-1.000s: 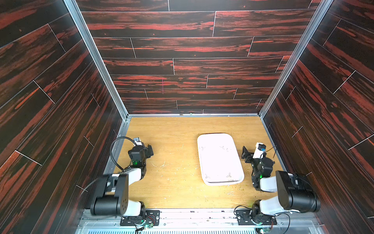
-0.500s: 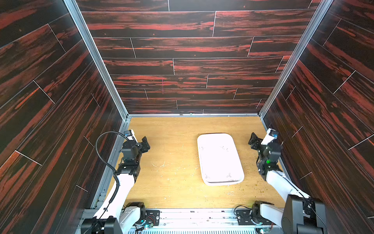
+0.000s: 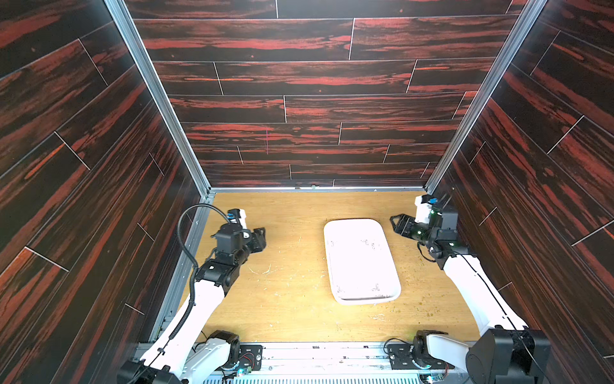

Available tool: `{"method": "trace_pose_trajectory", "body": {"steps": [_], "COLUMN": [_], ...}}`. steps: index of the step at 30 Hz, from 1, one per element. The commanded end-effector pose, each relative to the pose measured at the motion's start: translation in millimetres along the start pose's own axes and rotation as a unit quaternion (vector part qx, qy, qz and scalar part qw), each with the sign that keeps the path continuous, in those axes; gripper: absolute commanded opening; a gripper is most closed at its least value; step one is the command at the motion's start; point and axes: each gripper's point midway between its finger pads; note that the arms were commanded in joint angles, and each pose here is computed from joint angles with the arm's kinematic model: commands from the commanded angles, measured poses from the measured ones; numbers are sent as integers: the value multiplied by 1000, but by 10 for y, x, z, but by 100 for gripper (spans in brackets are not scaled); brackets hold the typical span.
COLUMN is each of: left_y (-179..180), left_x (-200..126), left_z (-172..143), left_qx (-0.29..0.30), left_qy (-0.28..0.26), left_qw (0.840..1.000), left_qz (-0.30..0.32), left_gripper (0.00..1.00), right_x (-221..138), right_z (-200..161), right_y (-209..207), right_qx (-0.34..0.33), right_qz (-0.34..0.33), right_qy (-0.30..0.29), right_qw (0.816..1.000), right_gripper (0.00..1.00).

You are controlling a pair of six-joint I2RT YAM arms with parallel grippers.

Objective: Take out the stationery paper from the storage box
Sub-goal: Pick up the stationery paper from the storage box.

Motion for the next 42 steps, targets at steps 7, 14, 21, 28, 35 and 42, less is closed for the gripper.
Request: {"method": "trace_pose_trajectory", "body": {"steps": [7,14,21,28,35,42], "left_y": [-543,-808,-969,-1202,-1392,-1398], "left_x": [342,383,578,731,863,919], "left_z": [-599,-790,-1128,-1356,-1492,-1548], "left_qx": [-20,-38,-31,-24,-13,14], "left_qy": [113,145,212,231,252,255], "left_qw": [991,985,974,970,965,966], "left_qz": [-62,-87,-74,-68,-67,-43], "left_gripper": [56,54,40,40,42,42], "right_x": [15,75,178,247,341,444], "right_z": [-520,-705,-902,-1017,-1091,-1119], "right_y": [254,200,230,233,115,68], "right_qx": [16,7,-3,-12,-26,-34], "right_qz": [41,20,24,23,-14,-25], "right_qy": [123,164,194,212,229,226], "right_qw": [991,986,981,977,973,973], "right_gripper": [58,57,42,44,46,49]}}
Point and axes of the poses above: each gripper's point midway between its finger pads, its own x axis out along the fingers, its own y axis along the line the jaws close on, z = x × y, and after that the axes turned 10 degrees about -x, right-handed
